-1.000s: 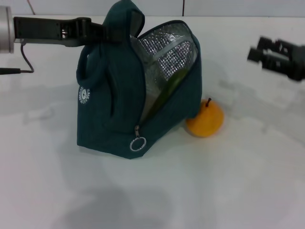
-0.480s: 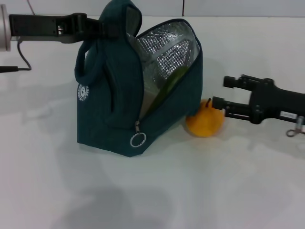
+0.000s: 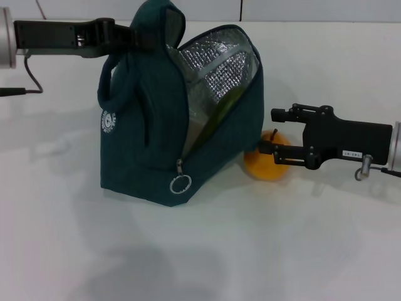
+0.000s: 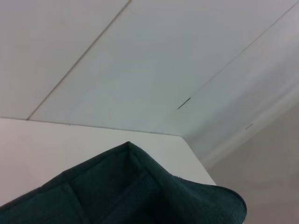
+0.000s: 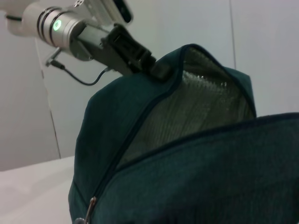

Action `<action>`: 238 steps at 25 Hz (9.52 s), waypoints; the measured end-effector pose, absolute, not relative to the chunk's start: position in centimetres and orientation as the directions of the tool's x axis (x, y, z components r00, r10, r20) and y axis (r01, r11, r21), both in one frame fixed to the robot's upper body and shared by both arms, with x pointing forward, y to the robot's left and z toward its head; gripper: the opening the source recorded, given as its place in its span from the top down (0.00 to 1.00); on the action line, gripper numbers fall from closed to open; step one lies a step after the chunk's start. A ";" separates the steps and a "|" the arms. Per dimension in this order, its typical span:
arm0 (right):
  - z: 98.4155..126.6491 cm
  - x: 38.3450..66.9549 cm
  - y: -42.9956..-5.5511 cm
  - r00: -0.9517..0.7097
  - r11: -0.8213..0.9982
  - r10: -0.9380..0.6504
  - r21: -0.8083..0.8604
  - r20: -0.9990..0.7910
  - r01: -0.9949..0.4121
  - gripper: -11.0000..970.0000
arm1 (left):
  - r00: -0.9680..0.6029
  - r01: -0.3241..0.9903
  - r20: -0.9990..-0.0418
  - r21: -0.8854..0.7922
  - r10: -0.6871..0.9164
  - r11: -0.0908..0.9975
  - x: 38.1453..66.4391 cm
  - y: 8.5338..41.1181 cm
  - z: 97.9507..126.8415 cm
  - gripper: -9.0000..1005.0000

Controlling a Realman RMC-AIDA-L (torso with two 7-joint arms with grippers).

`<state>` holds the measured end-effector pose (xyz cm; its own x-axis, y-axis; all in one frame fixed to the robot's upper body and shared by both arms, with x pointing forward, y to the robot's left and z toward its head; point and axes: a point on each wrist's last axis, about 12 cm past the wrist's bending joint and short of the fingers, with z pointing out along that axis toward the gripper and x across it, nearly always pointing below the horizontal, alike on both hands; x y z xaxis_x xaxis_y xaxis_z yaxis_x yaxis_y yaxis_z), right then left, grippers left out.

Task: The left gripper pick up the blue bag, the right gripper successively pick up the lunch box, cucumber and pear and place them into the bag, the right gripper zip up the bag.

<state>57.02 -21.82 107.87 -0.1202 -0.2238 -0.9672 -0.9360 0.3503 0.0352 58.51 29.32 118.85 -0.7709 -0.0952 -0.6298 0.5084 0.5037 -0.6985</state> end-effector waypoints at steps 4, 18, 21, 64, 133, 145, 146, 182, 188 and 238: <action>107.9 57.3 -21.8 -0.106 0.362 -0.229 0.016 -0.968 -0.932 0.32 | -0.768 0.512 -0.633 -0.696 -0.094 0.504 58.6 29.4 118.9 0.92; 107.6 57.1 -21.6 -0.092 0.342 -0.260 -0.003 -0.961 -0.940 0.75 | -0.759 0.516 -0.643 -0.687 -0.098 0.512 58.8 29.5 119.1 0.92; 107.7 57.0 -21.7 -0.089 0.339 -0.257 -0.004 -0.962 -0.941 0.86 | -0.757 0.514 -0.644 -0.688 -0.106 0.513 58.8 29.6 119.2 0.92; 118.4 64.9 -14.1 -0.170 0.347 0.093 0.192 -0.981 -0.918 0.91 | -0.773 0.512 -0.626 -0.712 -0.103 0.481 58.8 28.8 118.1 0.91; 109.6 60.4 -19.6 -0.792 0.288 0.431 0.898 -0.432 -0.333 0.58 | -0.762 0.541 -0.643 -0.697 -0.075 0.471 59.1 27.9 118.2 0.90; 110.1 60.4 -19.6 -0.729 0.322 0.400 0.830 -0.555 -0.455 0.91 | -0.763 0.539 -0.642 -0.699 -0.080 0.470 59.0 27.9 118.2 0.90; 110.3 60.4 -19.8 -0.714 0.322 0.396 0.816 -0.577 -0.480 0.93 | -0.763 0.538 -0.641 -0.700 -0.081 0.470 59.0 28.0 118.1 0.90; 111.6 54.2 -24.5 -0.480 0.223 0.324 0.559 -0.815 -0.798 0.84 | -0.880 0.415 -0.469 -0.835 -0.075 0.361 56.6 25.5 112.6 0.89; 111.2 53.8 -25.1 -0.477 0.239 0.312 0.553 -0.822 -0.798 0.81 | -0.883 0.416 -0.465 -0.839 -0.066 0.352 56.4 25.5 112.6 0.89; 102.2 45.1 -24.0 -0.152 0.227 -0.104 0.126 -0.983 -0.966 0.18 | -0.905 0.385 -0.420 -0.876 -0.069 0.291 54.9 25.4 111.9 0.88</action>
